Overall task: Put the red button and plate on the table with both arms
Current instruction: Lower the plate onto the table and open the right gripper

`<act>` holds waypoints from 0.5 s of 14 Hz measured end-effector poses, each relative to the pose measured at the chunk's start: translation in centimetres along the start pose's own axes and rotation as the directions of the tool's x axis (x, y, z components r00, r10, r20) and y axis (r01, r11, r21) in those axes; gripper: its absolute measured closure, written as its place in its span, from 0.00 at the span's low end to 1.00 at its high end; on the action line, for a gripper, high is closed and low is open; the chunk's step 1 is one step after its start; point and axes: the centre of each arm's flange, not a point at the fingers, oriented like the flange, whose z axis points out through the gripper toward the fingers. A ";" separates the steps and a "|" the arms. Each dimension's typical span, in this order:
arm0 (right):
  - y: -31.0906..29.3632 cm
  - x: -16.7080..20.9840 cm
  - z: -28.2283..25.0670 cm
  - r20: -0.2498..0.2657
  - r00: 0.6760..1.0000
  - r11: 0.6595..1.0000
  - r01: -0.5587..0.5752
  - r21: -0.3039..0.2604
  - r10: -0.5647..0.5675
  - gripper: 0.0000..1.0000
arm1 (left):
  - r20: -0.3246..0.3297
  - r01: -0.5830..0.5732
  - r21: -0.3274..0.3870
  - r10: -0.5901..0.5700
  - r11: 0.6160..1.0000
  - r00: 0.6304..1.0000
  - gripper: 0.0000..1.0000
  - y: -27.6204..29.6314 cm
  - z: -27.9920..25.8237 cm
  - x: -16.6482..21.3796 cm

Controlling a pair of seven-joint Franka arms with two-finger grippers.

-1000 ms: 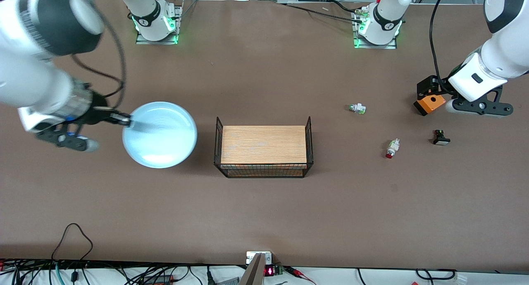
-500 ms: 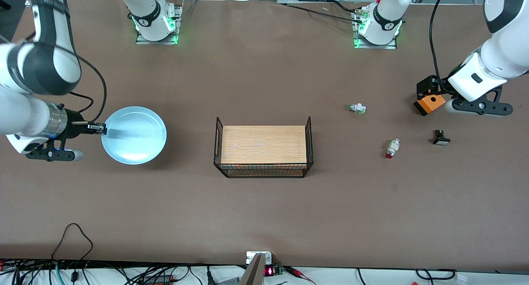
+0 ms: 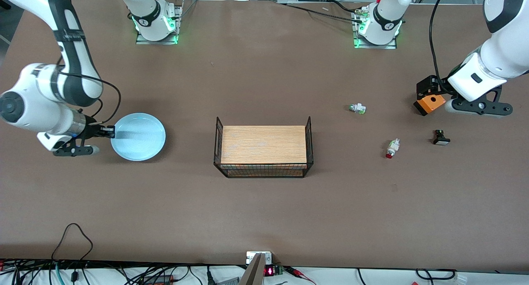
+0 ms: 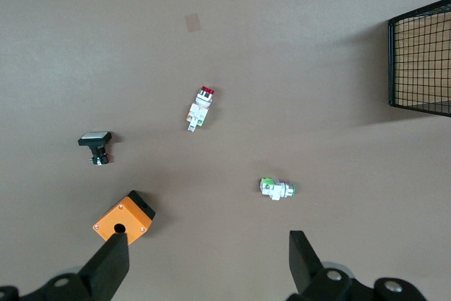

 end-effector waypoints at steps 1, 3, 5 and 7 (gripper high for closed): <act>0.9 -0.9 1.7 -0.009 1.000 1.000 0.013 -0.004 -0.013 0.97 | 0.000 0.000 0.000 0.000 1.000 1.000 0.00 0.0 0.0 0.0; 1.8 -2.4 4.1 -0.014 1.000 1.000 0.024 -0.009 -0.024 0.92 | 0.000 0.000 0.000 0.000 1.000 1.000 0.00 0.0 0.0 0.0; 1.8 -2.7 4.4 -0.018 1.000 1.000 0.025 -0.010 -0.025 0.73 | 0.000 0.000 0.000 0.000 1.000 1.000 0.00 0.0 0.0 0.0; 1.2 -2.1 2.4 -0.031 0.999 1.000 0.030 -0.005 -0.030 0.53 | 0.000 0.000 0.000 0.000 1.000 1.000 0.00 0.0 0.0 0.0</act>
